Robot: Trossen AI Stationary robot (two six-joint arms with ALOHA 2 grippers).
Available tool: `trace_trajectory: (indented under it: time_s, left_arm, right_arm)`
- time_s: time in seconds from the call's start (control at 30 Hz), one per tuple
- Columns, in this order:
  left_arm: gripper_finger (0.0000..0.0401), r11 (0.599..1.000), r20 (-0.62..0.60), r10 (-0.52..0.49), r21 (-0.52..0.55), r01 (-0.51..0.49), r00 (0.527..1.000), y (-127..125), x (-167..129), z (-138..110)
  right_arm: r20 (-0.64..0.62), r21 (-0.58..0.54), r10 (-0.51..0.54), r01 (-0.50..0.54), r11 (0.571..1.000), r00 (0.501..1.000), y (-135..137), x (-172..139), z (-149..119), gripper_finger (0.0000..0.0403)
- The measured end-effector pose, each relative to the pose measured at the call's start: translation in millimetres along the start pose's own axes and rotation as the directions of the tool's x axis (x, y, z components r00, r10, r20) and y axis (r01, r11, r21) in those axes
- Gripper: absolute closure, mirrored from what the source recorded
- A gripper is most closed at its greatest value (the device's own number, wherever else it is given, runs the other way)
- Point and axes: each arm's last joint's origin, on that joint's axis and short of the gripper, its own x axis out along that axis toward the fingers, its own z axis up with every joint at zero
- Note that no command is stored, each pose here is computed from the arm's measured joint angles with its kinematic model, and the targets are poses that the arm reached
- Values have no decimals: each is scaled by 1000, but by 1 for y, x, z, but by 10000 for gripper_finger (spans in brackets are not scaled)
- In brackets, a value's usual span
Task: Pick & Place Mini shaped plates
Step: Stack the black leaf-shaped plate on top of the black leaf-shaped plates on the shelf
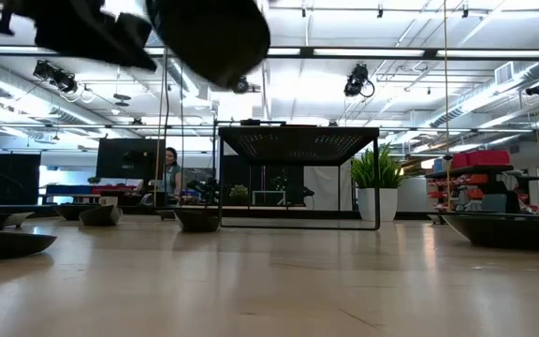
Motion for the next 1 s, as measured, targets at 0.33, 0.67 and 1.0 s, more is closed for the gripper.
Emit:
trace_trajectory:
  time_s: [0.33, 0.67, 1.0]
  left_arm:
    - [256, 977, 14, 46, -208, -42, 999, -11, 18, -57]
    - [280, 951, 215, 140, -300, -71, 966, -13, 18, -71]
    - [284, 947, 208, 162, -306, -93, 965, -11, 18, -71]
  right_arm:
    - [7, -184, -462, 455, 871, 887, -99, -74, 9, 401]
    - [-137, -110, -484, 472, 875, 864, -252, -115, -93, 402]
    - [-194, -75, -403, 397, 915, 894, -278, -121, -133, 390]
